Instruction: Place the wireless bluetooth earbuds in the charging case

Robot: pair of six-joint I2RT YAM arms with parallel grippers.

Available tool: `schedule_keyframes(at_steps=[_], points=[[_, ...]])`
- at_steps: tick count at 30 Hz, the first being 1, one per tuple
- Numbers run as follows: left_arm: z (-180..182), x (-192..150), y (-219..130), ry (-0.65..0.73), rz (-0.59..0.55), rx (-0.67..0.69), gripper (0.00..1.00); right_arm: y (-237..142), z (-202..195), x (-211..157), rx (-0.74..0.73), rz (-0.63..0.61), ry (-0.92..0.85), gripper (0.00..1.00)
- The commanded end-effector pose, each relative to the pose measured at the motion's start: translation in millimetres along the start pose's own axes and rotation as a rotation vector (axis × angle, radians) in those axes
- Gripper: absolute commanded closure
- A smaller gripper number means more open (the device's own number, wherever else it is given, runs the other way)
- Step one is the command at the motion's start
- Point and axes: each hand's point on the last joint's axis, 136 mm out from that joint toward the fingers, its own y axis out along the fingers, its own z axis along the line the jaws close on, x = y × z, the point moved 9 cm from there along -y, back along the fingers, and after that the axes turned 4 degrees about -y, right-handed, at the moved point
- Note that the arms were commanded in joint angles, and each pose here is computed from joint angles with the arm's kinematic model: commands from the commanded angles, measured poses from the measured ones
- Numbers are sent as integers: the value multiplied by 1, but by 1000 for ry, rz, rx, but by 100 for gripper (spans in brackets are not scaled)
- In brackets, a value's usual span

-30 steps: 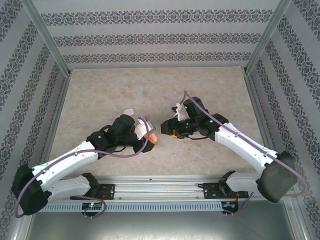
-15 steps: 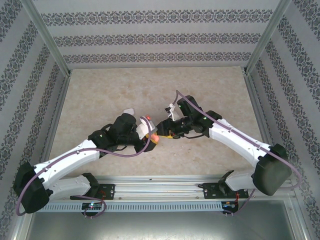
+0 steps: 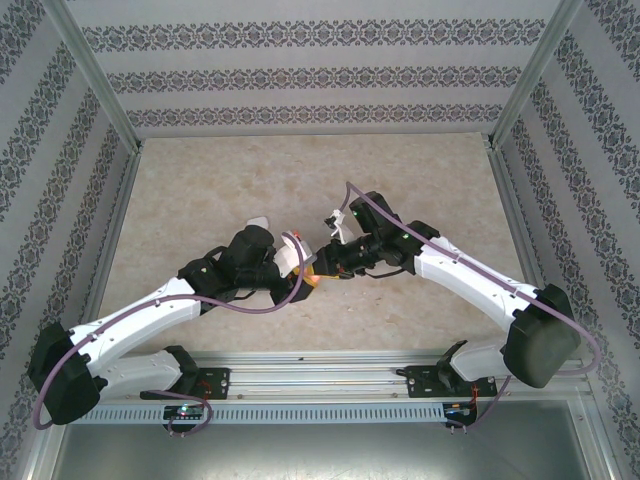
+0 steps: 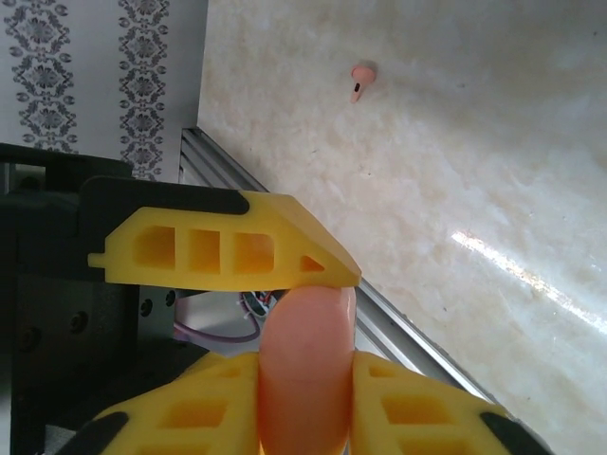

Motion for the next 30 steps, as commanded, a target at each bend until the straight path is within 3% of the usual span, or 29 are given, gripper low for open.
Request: schedule_keyframes(at_steps=[1, 4, 7, 10, 18, 21, 25, 30], points=[[-6, 21, -6, 57, -83, -12, 71, 1, 6, 1, 17, 15, -15, 81], [-5, 21, -6, 63, -88, -3, 69, 1, 6, 1, 21, 17, -14, 80], [-5, 23, -7, 67, -90, 0, 69, 1, 6, 0, 12, 16, -12, 60], [-5, 24, -6, 67, -91, -1, 68, 1, 6, -1, 11, 21, -15, 56], [-4, 26, -5, 64, -92, 2, 65, 2, 7, -1, 13, 31, -20, 83], [-3, 29, -7, 51, -102, 20, 54, -1, 8, 1, -2, 6, -30, 87], [1, 37, -18, -12, -169, 79, 31, -12, 7, 7, -16, -89, -29, 91], [14, 53, -47, -202, -300, 95, 24, -43, 0, 15, 37, -317, 3, 92]])
